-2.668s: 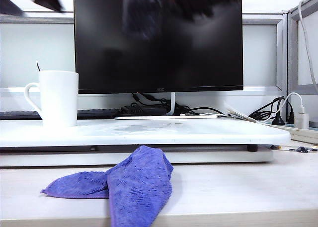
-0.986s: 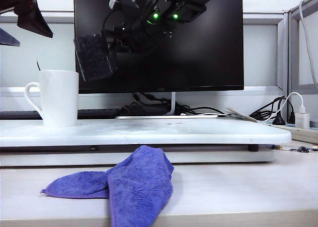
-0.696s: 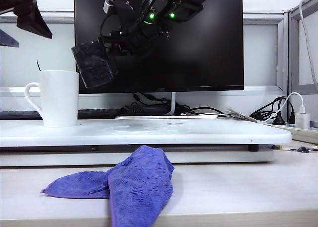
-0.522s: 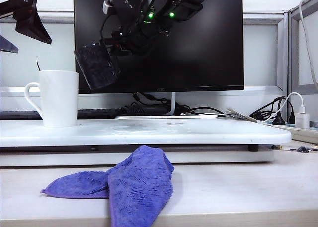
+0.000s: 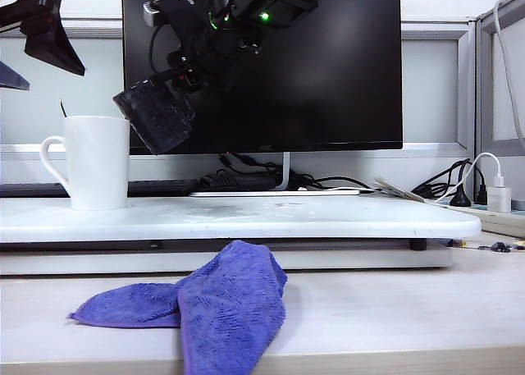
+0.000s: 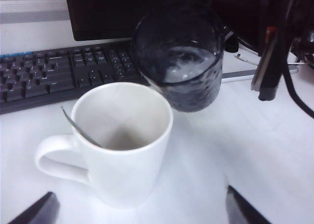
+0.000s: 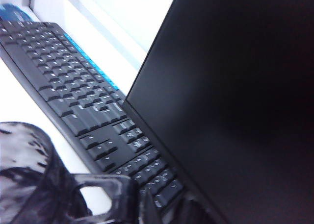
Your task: Carefully pick up the black cup and pour some water from the black cup into the white cup.
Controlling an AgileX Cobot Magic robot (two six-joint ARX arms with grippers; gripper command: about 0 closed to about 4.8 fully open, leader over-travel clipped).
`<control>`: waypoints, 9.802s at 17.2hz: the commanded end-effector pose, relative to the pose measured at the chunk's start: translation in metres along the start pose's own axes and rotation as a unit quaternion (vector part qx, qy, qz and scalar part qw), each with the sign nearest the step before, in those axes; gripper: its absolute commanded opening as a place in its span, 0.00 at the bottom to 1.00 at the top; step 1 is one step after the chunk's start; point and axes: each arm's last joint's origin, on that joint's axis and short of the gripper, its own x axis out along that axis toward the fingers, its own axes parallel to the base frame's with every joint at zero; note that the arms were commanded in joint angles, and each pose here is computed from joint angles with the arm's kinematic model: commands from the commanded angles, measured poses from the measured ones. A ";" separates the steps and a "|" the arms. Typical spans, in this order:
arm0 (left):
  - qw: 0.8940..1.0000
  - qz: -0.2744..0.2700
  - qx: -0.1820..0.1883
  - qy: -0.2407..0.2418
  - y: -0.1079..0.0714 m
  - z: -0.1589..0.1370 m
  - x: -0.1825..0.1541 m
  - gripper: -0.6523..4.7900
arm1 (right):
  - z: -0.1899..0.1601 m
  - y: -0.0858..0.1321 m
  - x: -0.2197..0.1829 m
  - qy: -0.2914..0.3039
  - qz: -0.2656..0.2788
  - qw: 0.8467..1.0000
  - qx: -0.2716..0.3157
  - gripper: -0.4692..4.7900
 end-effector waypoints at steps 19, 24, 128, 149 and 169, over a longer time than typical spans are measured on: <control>1.000 0.010 -0.002 0.016 0.001 -0.002 -0.001 1.00 | 0.029 0.005 -0.006 -0.029 -0.066 0.985 -0.155 0.08; 1.000 0.010 -0.002 0.017 0.001 -0.002 -0.001 1.00 | 0.030 0.005 -0.006 -0.025 -0.075 0.981 -0.179 0.08; 0.983 -0.146 0.046 -0.105 -0.056 0.034 -0.066 1.00 | -0.135 -0.006 -0.199 -0.034 -0.135 0.928 0.344 0.08; 0.985 -0.144 0.058 -0.076 -0.055 0.028 -0.065 1.00 | -0.187 -0.018 -0.131 0.019 -0.148 0.937 0.315 0.08; 0.984 -0.143 0.066 -0.078 -0.055 0.028 -0.065 1.00 | -0.152 -0.032 -0.151 0.026 -0.145 0.936 0.320 0.57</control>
